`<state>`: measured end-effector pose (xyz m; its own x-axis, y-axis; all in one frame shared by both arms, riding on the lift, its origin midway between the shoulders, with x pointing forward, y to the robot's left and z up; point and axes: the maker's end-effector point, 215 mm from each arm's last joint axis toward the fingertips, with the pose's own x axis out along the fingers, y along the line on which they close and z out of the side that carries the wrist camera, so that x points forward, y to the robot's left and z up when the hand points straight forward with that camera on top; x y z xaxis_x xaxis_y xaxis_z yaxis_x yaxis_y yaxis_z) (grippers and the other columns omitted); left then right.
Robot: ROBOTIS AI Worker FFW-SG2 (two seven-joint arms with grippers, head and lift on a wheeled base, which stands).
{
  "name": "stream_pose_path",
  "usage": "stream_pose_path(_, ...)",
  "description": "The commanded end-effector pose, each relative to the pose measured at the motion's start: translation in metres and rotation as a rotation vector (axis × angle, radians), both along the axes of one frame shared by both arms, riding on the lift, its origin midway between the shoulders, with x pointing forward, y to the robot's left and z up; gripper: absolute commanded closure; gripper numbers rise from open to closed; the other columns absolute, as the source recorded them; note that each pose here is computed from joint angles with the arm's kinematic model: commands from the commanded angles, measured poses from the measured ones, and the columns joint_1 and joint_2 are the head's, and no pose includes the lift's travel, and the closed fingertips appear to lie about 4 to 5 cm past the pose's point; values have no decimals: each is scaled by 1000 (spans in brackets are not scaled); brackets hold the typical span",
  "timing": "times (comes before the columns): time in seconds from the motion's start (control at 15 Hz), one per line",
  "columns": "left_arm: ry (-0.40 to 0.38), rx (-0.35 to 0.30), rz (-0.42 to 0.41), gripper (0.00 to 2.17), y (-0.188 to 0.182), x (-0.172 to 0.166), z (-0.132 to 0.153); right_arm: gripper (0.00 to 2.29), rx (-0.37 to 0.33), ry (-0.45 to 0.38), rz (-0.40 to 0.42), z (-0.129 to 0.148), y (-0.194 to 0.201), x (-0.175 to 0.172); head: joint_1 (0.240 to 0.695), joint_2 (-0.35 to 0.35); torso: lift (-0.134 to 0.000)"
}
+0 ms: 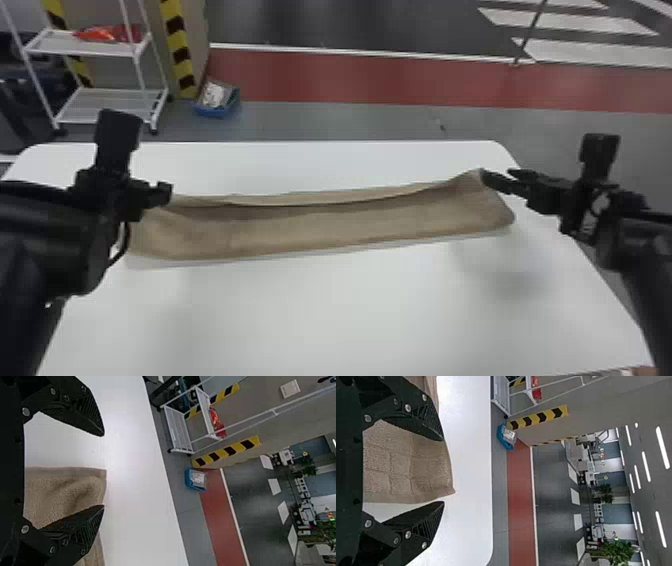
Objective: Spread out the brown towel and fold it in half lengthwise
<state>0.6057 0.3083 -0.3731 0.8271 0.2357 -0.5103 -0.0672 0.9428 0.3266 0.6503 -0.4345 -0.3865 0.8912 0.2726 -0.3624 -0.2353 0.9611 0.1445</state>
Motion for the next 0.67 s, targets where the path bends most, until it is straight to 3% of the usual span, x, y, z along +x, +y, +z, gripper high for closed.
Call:
stream_pose_path(0.0,23,64,37,60,20,-12,-15,46,4,-8,-5,0,-2,-1,691,-112,-125)
stream_pose_path(0.47,-17,43,47,66,32,-36,-11,56,24,18,-20,-14,-19,-21,695,-95,-125)
stream_pose_path(0.6,-55,5,44,66,37,-39,-2,63,24,22,-30,-21,-25,-34,695,-99,-125)
